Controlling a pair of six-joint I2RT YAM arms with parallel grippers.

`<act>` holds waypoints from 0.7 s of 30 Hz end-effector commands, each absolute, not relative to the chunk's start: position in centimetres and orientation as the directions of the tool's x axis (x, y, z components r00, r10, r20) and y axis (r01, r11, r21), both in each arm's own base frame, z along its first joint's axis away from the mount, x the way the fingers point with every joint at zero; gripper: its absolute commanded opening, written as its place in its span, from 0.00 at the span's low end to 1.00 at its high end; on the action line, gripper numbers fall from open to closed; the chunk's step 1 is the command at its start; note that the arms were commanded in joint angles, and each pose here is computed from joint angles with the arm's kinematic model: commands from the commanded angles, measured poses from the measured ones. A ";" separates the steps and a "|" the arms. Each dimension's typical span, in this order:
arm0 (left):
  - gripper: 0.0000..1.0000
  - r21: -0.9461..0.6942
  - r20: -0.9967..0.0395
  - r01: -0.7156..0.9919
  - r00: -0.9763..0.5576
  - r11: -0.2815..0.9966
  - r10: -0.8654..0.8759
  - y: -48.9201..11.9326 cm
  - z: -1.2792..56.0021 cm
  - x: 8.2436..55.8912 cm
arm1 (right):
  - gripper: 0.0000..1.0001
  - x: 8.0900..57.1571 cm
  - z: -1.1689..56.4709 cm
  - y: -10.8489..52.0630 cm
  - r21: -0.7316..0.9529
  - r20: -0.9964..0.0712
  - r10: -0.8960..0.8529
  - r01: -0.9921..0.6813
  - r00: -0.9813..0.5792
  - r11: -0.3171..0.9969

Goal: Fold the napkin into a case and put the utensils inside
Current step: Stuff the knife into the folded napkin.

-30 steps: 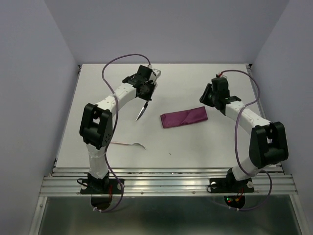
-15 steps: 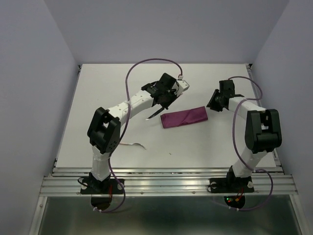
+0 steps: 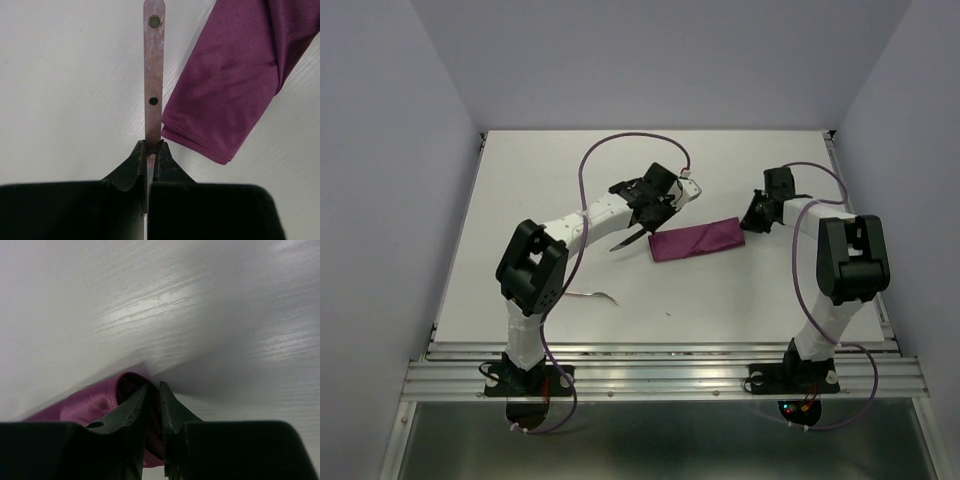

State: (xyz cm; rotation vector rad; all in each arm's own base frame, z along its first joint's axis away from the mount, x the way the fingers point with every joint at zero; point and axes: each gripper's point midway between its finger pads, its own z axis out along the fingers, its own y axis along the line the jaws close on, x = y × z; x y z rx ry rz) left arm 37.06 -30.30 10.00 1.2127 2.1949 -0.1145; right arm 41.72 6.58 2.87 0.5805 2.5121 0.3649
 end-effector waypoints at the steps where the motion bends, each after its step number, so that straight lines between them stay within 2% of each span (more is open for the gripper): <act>1: 0.00 0.198 -0.601 0.821 -0.329 0.535 0.728 -30.7 12.2 35.6 | 0.20 43.2 4.0 8.8 0.416 -0.454 0.428 0.239 -0.781 0.877; 13: 0.00 0.081 -0.556 0.876 -0.356 0.475 0.751 -31.3 10.5 33.2 | 0.20 47.8 4.9 16.2 0.454 -0.472 0.294 0.056 -0.831 0.889; 18: 0.00 0.011 -0.520 0.868 -0.419 0.496 0.745 -31.6 10.0 32.5 | 0.21 48.5 4.9 16.4 0.461 -0.471 0.304 0.063 -0.828 0.885; 21: 0.00 -0.051 -0.463 0.851 -0.484 0.522 0.743 -31.3 9.5 31.5 | 0.21 48.4 4.9 16.2 0.451 -0.477 0.301 0.064 -0.826 0.890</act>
